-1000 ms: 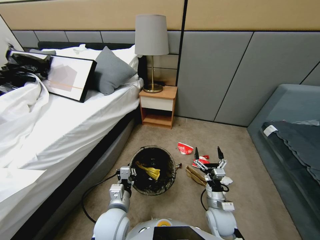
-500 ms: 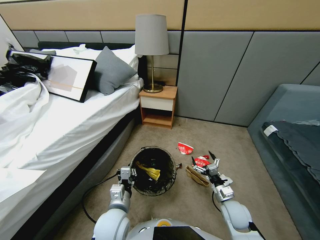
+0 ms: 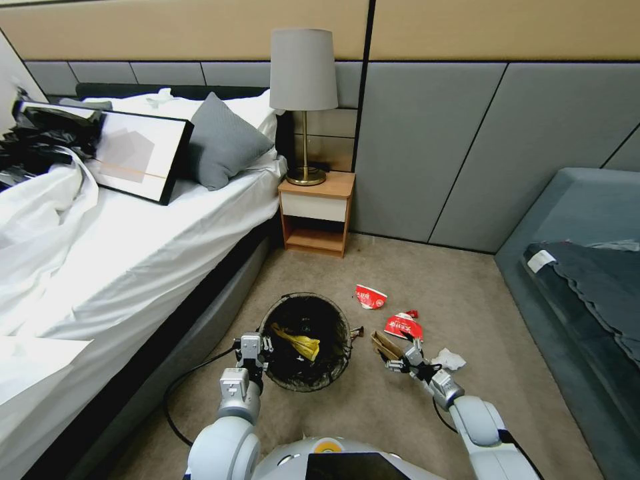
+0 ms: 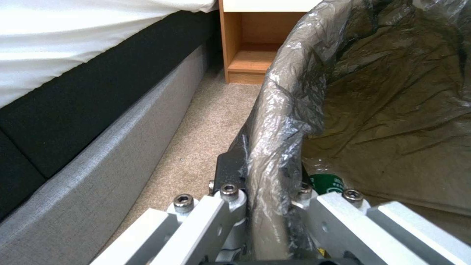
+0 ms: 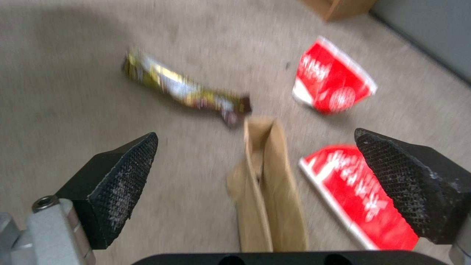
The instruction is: Pick up the trash bin, then pick up the garbage from the floor and place it into the trash bin.
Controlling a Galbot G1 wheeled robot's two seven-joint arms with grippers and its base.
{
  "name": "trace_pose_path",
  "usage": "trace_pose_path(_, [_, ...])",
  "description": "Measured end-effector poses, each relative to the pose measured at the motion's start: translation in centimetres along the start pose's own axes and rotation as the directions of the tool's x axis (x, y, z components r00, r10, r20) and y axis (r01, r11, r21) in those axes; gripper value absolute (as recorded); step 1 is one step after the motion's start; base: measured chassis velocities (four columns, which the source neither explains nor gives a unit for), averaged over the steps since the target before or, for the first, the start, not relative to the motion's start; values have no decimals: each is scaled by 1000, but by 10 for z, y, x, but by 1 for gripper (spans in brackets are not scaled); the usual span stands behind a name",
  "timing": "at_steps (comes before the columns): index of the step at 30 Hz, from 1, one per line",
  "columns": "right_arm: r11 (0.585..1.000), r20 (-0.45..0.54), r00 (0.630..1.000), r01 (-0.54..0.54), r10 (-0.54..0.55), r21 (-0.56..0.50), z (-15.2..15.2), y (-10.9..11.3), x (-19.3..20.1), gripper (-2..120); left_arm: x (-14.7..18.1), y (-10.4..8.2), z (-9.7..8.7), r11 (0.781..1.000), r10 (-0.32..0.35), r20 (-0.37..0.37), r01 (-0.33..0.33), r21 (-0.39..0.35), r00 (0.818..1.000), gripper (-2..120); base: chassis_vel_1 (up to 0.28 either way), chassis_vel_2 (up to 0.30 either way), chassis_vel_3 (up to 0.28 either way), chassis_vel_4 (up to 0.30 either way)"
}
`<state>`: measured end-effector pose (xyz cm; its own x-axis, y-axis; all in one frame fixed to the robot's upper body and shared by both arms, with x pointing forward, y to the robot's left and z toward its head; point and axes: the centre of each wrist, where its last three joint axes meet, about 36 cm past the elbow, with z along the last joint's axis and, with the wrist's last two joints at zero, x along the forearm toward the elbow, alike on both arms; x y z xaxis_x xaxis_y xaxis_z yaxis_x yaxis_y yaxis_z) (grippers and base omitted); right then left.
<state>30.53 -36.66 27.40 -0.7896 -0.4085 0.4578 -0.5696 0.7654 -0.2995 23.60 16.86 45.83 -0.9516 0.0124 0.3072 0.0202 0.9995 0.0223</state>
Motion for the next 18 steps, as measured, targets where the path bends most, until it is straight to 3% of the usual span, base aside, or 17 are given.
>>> trace_pose_path(8, [999,-68,998,-3,1,-38,31,-3,-17,100,1,-1,1,1000,3,-5,-3,-2,1000,2,0,0,0,0])
trace_pose_path(18, [995,-81,997,-26,18,-95,47,-11,-35,100,2,-1,1,1000,3,-7,-3,-5,1000,2,0,0,0,0])
